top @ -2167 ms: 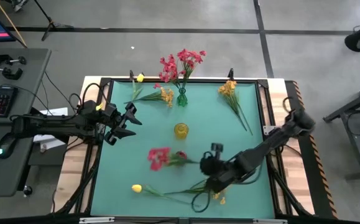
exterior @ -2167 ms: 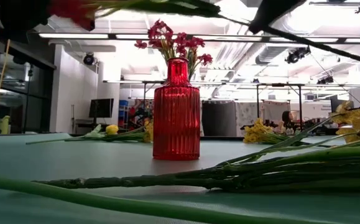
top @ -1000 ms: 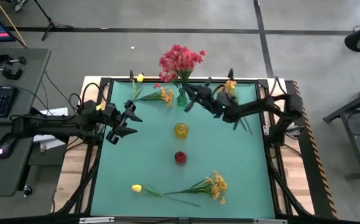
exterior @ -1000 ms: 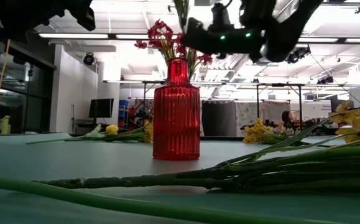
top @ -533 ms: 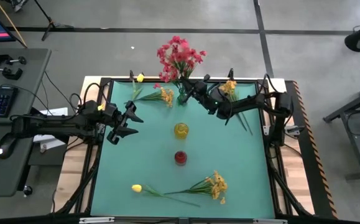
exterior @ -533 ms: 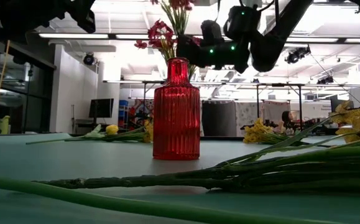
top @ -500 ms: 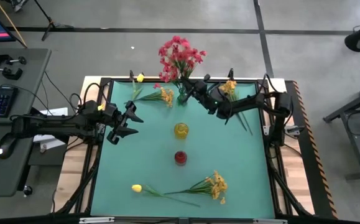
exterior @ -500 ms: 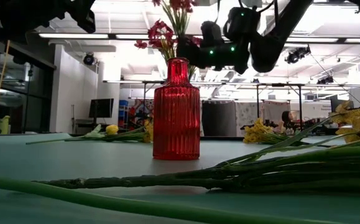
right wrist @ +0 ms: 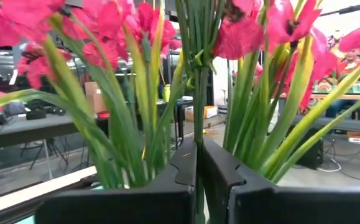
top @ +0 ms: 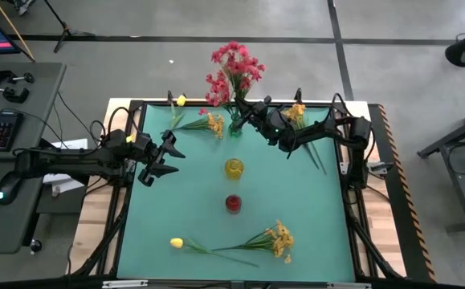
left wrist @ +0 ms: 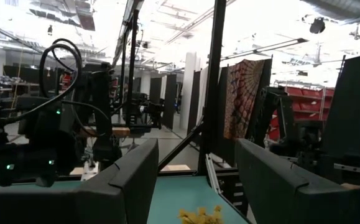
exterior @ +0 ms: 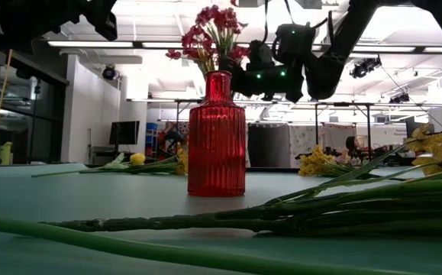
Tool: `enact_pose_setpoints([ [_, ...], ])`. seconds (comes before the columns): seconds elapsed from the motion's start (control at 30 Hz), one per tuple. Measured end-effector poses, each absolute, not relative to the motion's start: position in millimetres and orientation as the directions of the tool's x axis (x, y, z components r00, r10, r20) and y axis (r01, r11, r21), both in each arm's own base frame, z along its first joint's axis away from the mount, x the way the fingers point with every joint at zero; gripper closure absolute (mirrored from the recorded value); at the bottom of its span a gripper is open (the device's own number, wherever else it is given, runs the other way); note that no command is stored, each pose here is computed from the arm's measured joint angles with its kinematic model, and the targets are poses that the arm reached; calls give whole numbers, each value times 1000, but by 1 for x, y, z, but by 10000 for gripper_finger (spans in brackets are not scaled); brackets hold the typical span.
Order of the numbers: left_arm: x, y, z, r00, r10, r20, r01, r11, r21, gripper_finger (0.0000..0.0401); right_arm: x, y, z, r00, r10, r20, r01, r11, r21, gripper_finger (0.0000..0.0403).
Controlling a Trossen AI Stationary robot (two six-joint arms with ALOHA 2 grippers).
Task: Sort flowers into vase by color
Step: Put the pink flowers into the green vase
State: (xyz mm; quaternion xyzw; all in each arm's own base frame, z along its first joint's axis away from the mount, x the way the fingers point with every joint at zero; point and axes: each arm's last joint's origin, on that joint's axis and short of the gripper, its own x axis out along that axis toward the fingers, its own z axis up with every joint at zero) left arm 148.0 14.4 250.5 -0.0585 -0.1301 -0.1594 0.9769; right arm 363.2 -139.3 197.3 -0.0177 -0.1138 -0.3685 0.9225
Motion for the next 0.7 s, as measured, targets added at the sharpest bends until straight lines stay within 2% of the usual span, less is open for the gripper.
enact_pose_setpoints([
  [0.37, 148, 14, 251, 915, -296, 273, 327, 942, -73, 199, 366, -131, 197, 721, -658, 216, 663, 746, 62, 403],
  [0.5, 148, 14, 251, 915, -296, 273, 327, 942, -73, 199, 369, -124, 197, 731, -648, 216, 660, 751, 20, 403],
  [0.7, 148, 14, 251, 915, -296, 273, 327, 942, -73, 199, 371, -115, 195, 684, -703, 193, 716, 698, 3, 388],
])
